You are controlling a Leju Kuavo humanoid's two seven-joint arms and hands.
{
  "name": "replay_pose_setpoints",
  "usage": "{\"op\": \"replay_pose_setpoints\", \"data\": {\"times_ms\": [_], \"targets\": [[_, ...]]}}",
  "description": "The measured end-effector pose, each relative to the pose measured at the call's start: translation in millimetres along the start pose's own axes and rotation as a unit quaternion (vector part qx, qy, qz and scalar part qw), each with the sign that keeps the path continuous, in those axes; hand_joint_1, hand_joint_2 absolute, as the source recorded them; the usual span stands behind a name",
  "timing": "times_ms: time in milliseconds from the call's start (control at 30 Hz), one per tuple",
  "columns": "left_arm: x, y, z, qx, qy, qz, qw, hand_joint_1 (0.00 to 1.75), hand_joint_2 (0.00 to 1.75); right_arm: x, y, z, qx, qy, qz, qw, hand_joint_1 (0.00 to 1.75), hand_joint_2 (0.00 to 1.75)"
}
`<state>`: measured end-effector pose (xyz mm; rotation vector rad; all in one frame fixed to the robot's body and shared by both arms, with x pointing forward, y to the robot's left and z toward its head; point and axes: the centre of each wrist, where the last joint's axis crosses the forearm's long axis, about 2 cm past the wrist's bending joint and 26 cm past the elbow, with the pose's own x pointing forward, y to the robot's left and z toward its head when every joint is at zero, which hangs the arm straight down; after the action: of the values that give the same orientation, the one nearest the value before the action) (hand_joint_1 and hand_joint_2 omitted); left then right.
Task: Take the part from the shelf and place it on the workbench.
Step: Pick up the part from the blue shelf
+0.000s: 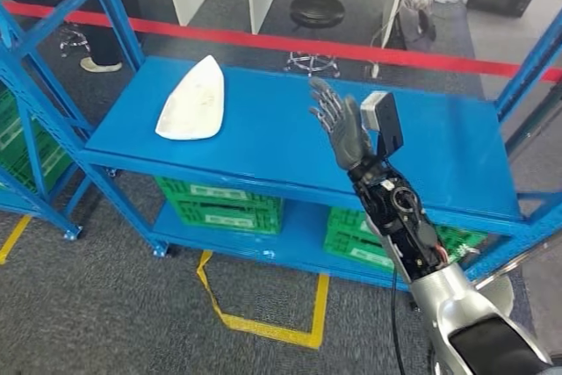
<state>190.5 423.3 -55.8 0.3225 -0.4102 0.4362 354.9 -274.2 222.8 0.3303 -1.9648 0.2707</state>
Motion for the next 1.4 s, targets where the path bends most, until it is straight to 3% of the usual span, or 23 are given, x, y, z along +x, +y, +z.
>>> {"op": "replay_pose_setpoints", "data": {"times_ms": [1400], "targets": [[1.6,-2.1,0.4,0.009,-0.009,-0.009,1.0,0.0,0.0,-0.6,1.4,1.4,0.017,0.006,0.008,1.0,0.0,0.0]]}}
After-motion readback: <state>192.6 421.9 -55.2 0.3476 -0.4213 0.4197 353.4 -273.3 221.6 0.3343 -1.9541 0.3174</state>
